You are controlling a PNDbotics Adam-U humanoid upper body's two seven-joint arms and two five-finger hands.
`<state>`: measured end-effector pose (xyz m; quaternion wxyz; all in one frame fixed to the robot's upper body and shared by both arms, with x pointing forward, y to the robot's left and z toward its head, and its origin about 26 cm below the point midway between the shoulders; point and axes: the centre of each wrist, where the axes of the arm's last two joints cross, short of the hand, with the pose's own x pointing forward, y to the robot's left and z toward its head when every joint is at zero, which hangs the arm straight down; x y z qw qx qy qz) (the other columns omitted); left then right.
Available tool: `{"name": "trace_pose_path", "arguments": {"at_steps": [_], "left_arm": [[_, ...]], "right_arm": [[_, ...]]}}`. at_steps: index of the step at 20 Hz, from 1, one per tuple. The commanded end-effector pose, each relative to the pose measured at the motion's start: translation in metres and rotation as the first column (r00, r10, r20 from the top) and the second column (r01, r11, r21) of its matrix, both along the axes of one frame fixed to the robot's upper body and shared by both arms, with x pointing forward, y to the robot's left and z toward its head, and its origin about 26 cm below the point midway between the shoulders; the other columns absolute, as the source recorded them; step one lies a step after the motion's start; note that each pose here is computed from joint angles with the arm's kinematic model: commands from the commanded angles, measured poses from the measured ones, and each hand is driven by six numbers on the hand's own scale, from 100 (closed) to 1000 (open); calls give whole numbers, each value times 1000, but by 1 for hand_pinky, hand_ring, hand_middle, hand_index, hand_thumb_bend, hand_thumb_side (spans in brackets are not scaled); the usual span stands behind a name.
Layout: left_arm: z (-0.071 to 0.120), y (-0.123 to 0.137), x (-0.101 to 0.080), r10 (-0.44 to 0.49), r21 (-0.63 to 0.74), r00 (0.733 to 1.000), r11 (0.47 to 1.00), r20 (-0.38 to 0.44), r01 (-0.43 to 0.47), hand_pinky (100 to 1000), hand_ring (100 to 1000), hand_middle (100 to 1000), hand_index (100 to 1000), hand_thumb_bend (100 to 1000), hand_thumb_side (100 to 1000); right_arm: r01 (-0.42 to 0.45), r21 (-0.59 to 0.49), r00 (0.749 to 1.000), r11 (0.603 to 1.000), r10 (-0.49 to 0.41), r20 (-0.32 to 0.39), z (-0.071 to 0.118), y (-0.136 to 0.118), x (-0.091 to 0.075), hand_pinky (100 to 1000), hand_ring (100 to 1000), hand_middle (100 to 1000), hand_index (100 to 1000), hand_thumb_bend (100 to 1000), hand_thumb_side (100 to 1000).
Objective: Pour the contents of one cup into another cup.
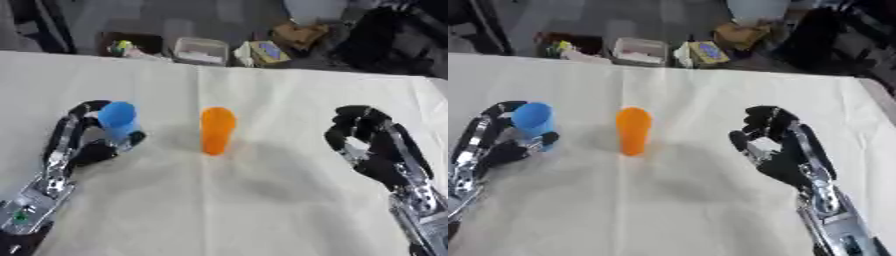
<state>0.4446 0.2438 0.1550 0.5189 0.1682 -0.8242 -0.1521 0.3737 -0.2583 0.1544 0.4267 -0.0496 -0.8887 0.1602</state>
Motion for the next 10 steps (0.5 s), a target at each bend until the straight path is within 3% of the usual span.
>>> {"name": "trace_pose_path", "arguments": {"at_steps": [1,6,10], "left_arm": [[13,-2,3,-1,8,999,1000,42,1,864,535,703,771,880,286],[15,-6,3,-17,15,999,1000,49,16,861,530,698,768,883,284],[17,-11,2,-37,30,998,999,53,35,806,464,609,721,783,198]], "right_arm": [[-8,-8,999,1000,9,46,15,-1,-1,557,595,584,722,544,420],[-11,-10,999,1000,12,52,17,0,0,557,595,584,721,543,420],[-13,-11,999,1000,14,51,17,0,0,557,594,584,721,540,421]]}}
